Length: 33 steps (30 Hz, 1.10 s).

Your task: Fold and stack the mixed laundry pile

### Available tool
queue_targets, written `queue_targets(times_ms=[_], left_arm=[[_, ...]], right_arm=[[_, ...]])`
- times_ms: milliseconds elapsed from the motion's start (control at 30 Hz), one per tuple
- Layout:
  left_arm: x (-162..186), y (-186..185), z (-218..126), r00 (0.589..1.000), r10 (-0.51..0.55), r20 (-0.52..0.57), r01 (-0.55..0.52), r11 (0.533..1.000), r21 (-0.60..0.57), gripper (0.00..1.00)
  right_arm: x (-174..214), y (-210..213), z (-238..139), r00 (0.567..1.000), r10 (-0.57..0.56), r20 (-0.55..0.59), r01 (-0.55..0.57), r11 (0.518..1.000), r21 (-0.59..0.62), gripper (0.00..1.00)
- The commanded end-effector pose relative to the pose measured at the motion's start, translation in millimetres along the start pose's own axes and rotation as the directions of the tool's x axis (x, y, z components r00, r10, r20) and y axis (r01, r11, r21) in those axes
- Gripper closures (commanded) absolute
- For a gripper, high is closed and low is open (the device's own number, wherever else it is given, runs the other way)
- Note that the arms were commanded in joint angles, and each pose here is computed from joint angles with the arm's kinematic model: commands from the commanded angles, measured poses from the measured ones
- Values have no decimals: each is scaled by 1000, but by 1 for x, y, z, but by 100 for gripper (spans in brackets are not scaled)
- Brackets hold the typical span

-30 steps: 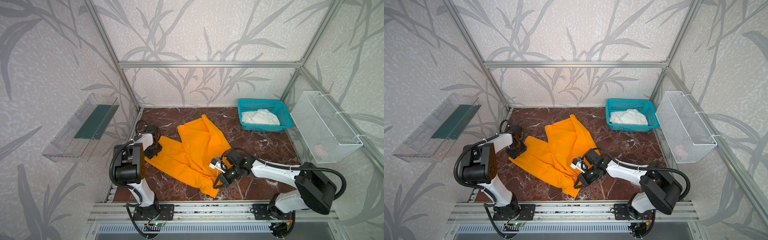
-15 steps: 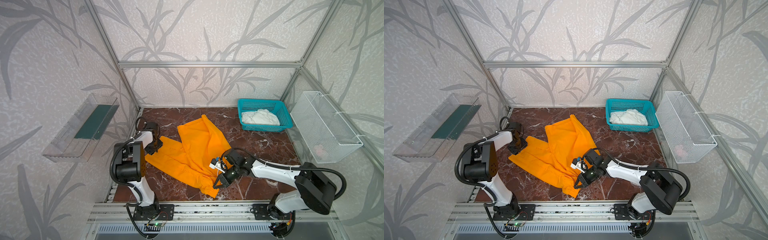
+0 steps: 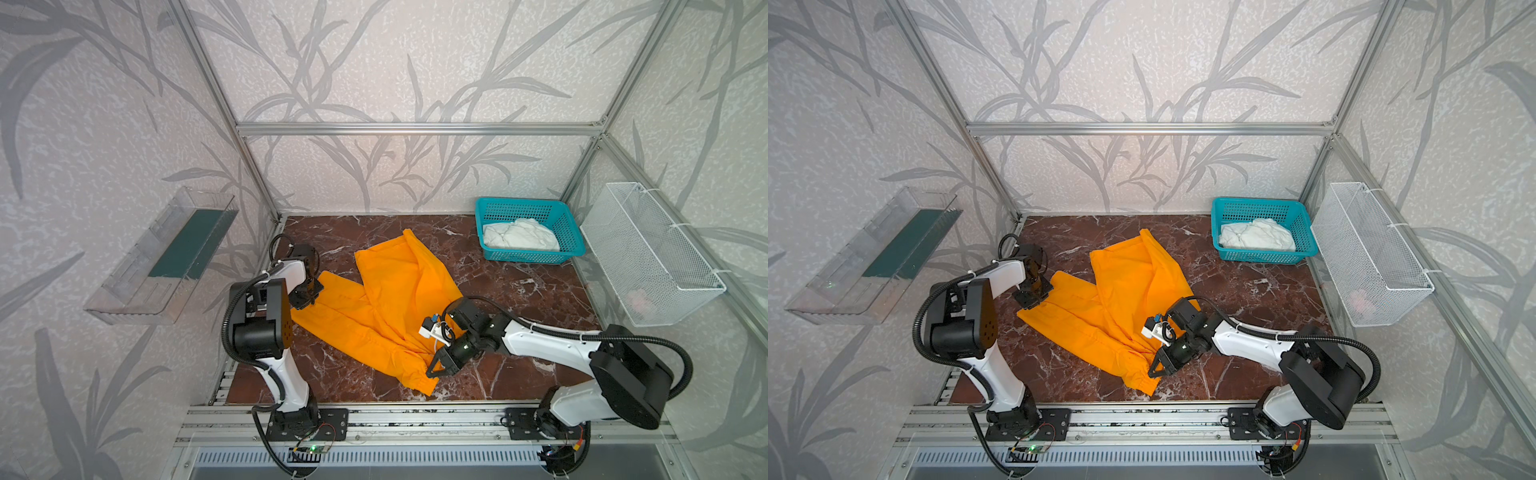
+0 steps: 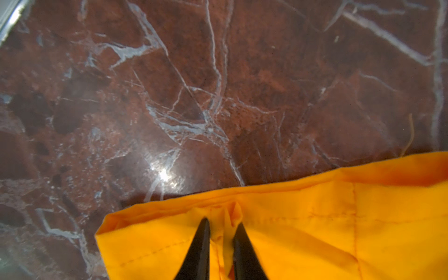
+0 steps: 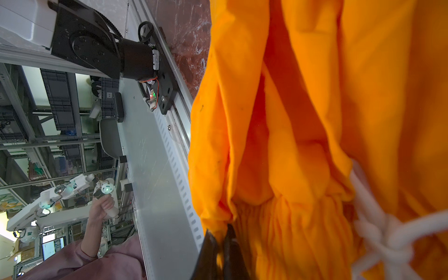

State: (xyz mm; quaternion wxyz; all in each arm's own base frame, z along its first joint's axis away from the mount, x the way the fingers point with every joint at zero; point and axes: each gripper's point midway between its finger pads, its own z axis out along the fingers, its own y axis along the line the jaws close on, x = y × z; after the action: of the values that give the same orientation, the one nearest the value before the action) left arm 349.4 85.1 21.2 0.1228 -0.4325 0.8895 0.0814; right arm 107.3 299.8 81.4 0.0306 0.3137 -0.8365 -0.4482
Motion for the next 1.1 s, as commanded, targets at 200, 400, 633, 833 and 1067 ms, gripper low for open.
queue_targets(times_ms=[200,400,633,833,1067], left_arm=[[-13,20,-37,998,6,64,-4,999,-33,100],[-27,23,-96,990,15,142,-22,998,52,100],[-62,-27,-201,953,30,301,-144,920,365,100],[-81,-115,-270,899,144,413,-348,807,477,100],[-69,-238,-283,856,278,437,-494,689,530,100]], right_arm=[[5,0,-6,1000,-14,-14,14,1000,27,100],[8,17,-10,999,-33,-35,33,999,-13,100],[-6,39,-25,995,-93,35,93,996,-10,100],[-23,39,-45,987,-95,130,82,991,102,100],[-45,13,-85,950,6,313,-76,974,214,100]])
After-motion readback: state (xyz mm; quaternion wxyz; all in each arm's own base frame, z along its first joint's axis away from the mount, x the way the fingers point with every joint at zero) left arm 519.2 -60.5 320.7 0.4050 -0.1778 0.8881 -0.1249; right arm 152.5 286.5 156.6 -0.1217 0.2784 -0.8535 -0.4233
